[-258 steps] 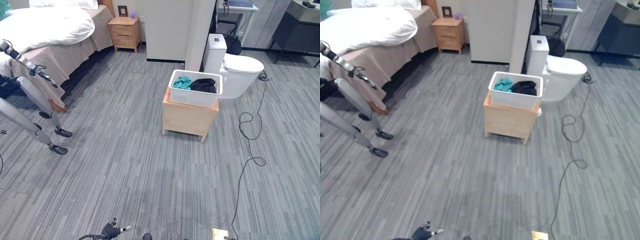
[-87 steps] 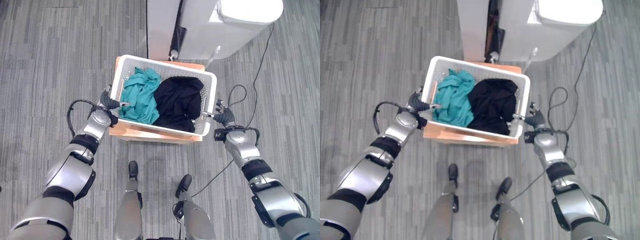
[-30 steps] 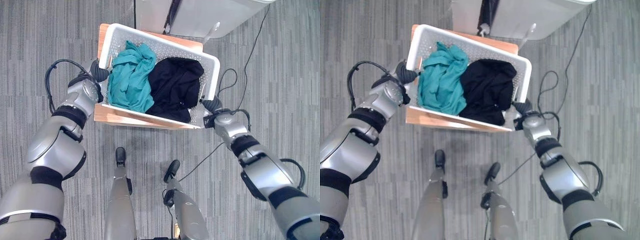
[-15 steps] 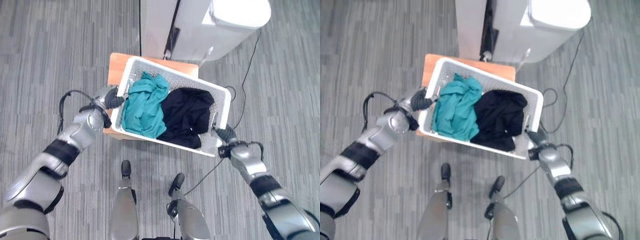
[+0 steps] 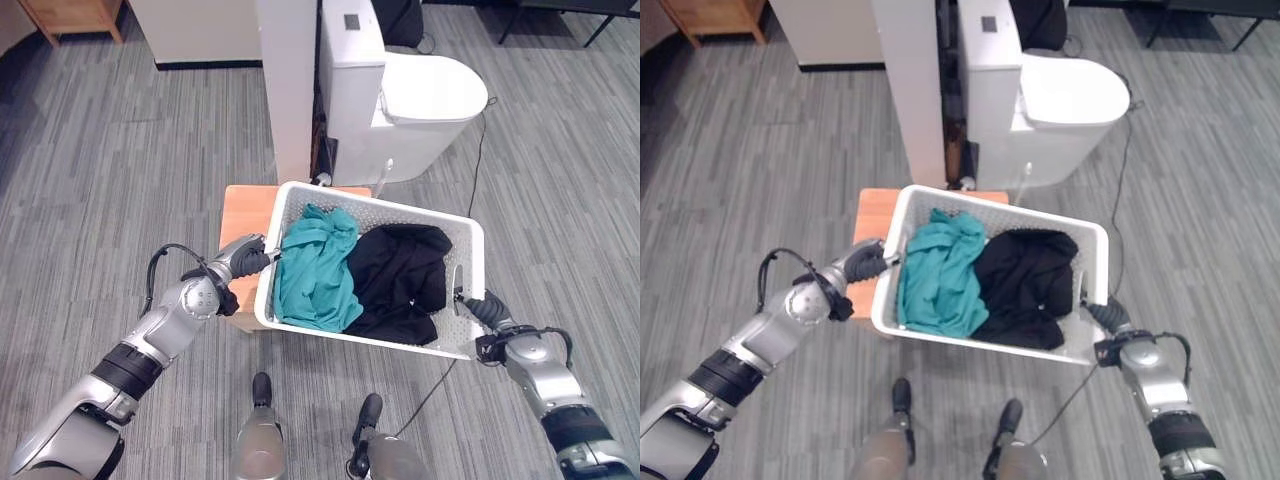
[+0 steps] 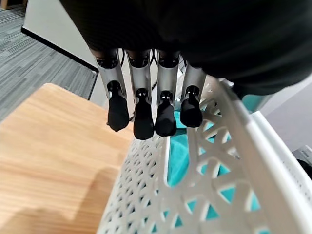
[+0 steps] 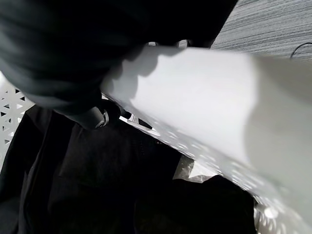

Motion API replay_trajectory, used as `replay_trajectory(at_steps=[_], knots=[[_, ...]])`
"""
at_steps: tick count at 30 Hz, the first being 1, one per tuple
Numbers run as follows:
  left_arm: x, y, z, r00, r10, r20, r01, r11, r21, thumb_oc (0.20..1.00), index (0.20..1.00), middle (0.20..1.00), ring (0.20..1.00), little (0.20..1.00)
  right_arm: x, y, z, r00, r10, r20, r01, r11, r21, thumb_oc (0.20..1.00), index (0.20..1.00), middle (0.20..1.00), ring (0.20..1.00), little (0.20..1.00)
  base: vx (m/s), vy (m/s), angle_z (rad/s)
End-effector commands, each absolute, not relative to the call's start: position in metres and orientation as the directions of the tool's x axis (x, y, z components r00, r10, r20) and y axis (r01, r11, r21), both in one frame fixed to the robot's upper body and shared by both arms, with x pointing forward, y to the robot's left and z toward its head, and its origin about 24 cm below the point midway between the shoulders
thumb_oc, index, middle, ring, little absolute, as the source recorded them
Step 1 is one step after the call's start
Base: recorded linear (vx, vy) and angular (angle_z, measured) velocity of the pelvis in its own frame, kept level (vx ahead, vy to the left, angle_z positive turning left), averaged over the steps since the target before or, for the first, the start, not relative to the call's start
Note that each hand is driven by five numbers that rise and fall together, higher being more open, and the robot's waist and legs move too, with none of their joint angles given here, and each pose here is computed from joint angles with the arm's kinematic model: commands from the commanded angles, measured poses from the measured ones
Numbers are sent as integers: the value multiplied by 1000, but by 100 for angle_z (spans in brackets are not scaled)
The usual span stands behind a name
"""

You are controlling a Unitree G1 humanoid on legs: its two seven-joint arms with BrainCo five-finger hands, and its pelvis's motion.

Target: Grab the laundry basket,head to the washer,open it,put in the laundry and shut it.

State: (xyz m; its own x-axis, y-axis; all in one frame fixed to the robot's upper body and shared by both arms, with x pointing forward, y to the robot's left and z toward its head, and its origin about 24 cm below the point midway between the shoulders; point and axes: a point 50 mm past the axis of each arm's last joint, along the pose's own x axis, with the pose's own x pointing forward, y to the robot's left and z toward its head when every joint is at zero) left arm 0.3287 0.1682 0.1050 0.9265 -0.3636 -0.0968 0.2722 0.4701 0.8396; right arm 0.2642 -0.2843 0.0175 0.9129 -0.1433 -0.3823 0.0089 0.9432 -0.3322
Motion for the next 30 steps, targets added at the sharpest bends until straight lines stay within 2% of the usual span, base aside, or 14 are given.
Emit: replay_trajectory(at_steps=[1, 6, 10, 18, 24, 30], knots=[[355, 180, 128, 962, -274, -14, 159, 513, 844, 200, 200, 200, 200, 200, 266, -321, 70, 960, -211, -186, 128, 917, -377, 200, 200, 200, 200, 200, -168, 26, 14], [354, 179, 128, 960, -281, 3, 158, 546, 823, 200, 200, 200, 200, 200, 276, -308, 74, 974, -161, -161, 94, 929, -358, 200, 200, 200, 200, 200, -196, 137, -23], [343, 195, 117, 971, -239, -24, 160, 567, 808, 200, 200, 200, 200, 200, 281, -296, 70, 977, -109, -181, 46, 946, -320, 200, 200, 200, 200, 200, -105, 266, -99], [344, 199, 112, 974, -219, -53, 162, 520, 838, 200, 200, 200, 200, 200, 275, -294, 50, 961, -151, -232, 84, 957, -277, 200, 200, 200, 200, 200, -239, 302, -66], [350, 210, 121, 984, -173, -43, 124, 490, 863, 200, 200, 200, 200, 200, 293, -275, 42, 961, -114, -253, 47, 965, -258, 200, 200, 200, 200, 200, -269, 70, -77], [352, 228, 134, 993, -120, -19, 77, 498, 864, 200, 200, 200, 200, 200, 323, -256, 45, 957, -91, -276, 18, 966, -259, 200, 200, 200, 200, 200, -232, -119, -102]])
